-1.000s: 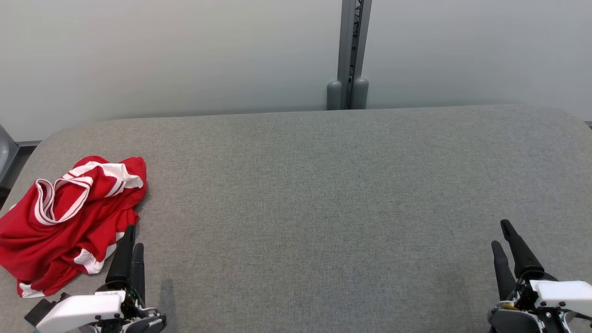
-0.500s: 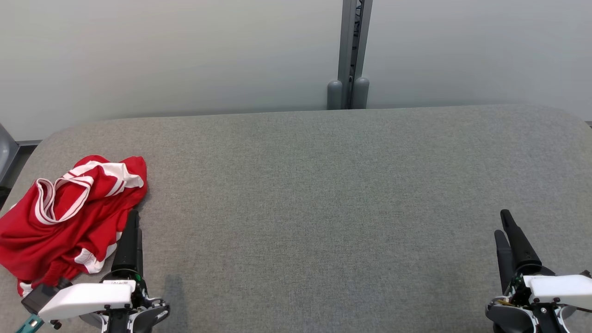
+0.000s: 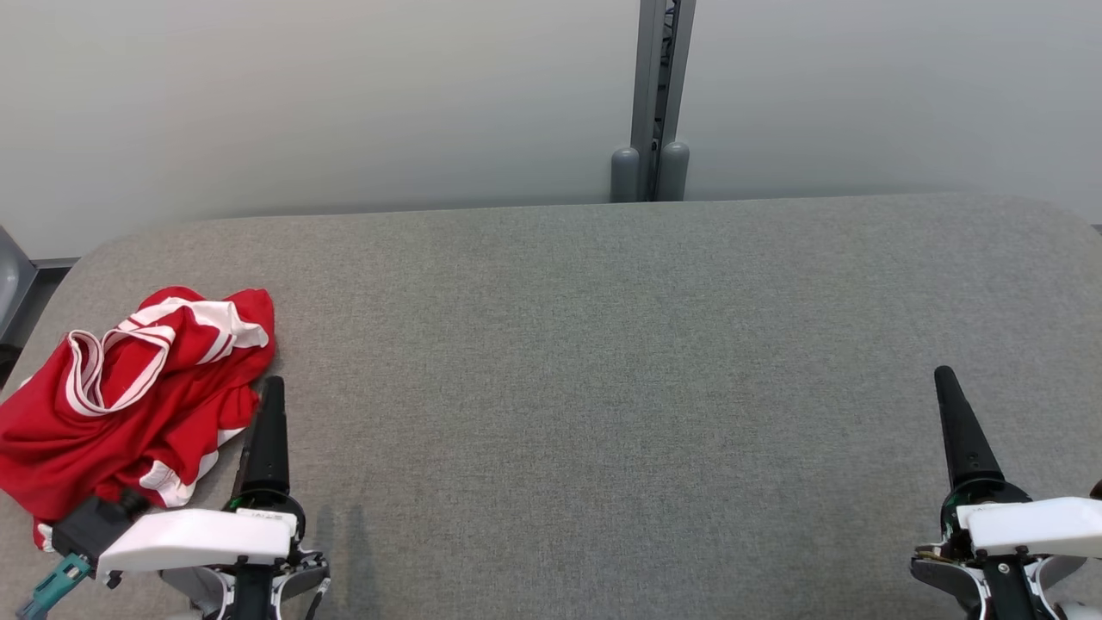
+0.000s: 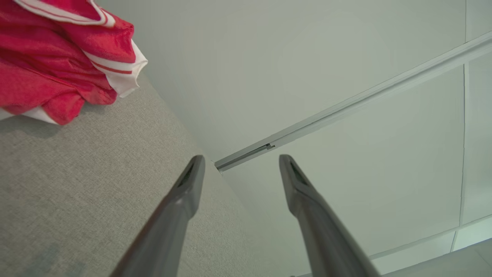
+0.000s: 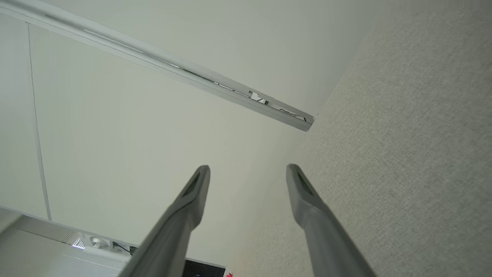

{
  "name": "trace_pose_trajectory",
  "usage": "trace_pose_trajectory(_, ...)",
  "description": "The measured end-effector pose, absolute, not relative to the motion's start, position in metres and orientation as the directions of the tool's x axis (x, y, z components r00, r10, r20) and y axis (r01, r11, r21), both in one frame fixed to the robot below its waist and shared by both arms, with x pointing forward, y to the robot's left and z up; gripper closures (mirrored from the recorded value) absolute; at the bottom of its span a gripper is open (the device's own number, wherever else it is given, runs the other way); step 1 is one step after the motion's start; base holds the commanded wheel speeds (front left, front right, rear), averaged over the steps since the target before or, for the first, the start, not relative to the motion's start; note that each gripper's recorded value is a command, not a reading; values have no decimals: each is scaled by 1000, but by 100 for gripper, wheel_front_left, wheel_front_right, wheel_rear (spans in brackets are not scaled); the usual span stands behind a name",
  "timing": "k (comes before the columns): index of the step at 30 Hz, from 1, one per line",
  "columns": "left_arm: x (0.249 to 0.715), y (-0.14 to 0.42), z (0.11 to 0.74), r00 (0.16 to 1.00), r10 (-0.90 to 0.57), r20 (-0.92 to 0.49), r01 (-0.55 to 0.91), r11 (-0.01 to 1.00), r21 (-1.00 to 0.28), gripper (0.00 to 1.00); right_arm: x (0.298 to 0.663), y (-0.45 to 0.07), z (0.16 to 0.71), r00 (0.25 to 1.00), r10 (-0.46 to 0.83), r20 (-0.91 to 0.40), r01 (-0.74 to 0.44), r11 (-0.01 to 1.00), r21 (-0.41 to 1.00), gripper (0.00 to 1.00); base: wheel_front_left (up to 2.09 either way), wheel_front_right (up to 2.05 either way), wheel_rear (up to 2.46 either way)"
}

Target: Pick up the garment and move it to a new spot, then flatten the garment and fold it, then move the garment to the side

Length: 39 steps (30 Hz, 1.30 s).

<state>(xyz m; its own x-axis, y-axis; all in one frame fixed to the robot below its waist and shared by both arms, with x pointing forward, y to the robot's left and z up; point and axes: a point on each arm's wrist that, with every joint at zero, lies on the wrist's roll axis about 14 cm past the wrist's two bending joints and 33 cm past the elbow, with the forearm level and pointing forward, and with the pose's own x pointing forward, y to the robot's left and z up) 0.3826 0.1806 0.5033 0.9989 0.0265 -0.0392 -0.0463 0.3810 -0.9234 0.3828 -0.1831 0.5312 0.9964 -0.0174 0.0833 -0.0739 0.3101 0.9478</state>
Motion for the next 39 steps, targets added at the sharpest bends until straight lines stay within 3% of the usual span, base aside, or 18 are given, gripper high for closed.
trace_pose_trajectory(19,383,168,503,999,21,-38,-41,743,-668,0,382,-173,546,989,32,145,-128,676,726,0,0,0,0)
trace_pose_trajectory(29,383,166,506,999,26,-19,-33,841,-541,0,380,-170,543,987,54,149,-130,816,564,0,0,0,0)
trace_pose_trajectory(39,384,164,507,999,34,-4,-32,898,-438,0,380,-162,536,987,88,137,-141,880,453,0,0,0,0)
